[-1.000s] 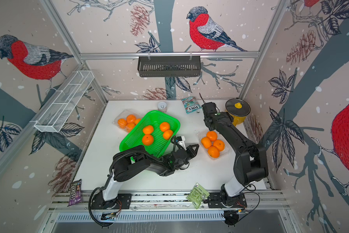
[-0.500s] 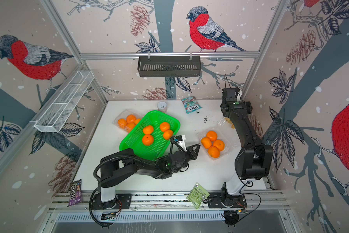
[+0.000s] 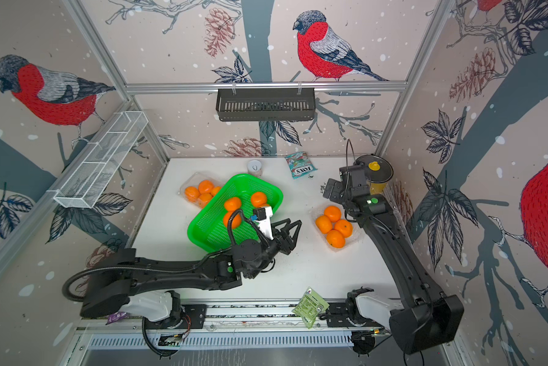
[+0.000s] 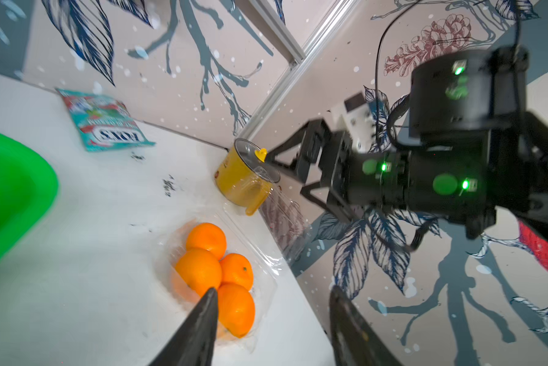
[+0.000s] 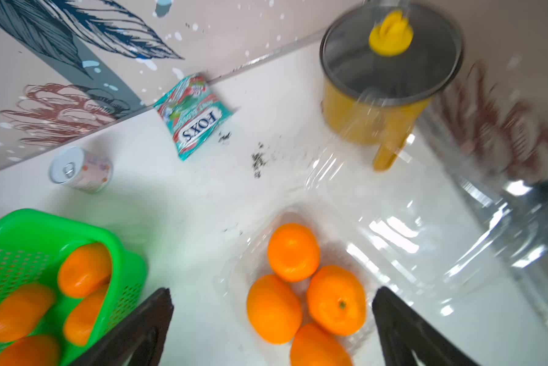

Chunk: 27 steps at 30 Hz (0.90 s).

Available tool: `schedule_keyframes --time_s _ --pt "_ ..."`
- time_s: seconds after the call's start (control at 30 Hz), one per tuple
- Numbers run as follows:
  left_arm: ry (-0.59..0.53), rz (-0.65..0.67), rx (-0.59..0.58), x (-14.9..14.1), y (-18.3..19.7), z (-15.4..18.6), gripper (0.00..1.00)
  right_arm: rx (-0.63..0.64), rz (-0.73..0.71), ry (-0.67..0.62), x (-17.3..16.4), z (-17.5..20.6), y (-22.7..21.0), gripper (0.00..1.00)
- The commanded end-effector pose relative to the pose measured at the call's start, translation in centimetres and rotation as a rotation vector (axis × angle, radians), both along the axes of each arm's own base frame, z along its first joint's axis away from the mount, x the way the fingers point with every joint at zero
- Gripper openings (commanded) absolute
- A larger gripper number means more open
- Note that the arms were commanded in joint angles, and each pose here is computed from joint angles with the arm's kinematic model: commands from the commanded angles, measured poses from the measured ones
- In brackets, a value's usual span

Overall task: Take oranges out of containers
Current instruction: Pick up the orange from the packing box.

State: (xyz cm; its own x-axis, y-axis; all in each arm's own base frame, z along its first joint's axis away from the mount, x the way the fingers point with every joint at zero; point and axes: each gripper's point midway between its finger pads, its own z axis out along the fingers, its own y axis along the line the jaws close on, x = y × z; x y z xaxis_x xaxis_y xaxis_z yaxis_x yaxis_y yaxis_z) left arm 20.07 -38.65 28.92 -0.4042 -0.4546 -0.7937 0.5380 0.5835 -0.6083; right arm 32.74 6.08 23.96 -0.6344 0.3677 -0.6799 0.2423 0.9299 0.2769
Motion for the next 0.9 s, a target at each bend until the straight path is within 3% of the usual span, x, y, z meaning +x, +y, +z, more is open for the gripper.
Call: schedule_keyframes --time_s 0.0,0.17,0.23,0.47,0.77,0.87 --pt "-0.1 0.101 0.303 0.5 3.9 -1.2 0.68 0.255 -0.106 -0.049 -0.3 -0.4 2.9 0.98" --pt "-0.175 0.154 0.486 0.1 9.2 -0.7 0.81 0.275 -0.151 0.014 -0.3 -3.6 5.1 0.9" --pt "-0.178 0.183 0.513 -0.2 11.5 -0.9 0.97 0.216 -0.166 0.078 -0.5 -5.0 5.0 0.88" --pt "-0.224 0.174 0.434 -1.7 16.0 -1.0 0.98 -0.033 -0.17 0.245 -3.3 -8.2 1.7 0.81" --pt "-0.245 0.18 0.446 -2.3 18.7 -0.4 0.98 -0.196 -0.162 0.442 -7.9 -11.5 -1.9 0.82" --pt "-0.231 0.192 0.462 -2.3 19.3 -0.7 0.98 -0.184 -0.178 0.464 -8.5 -12.7 -2.8 0.83"
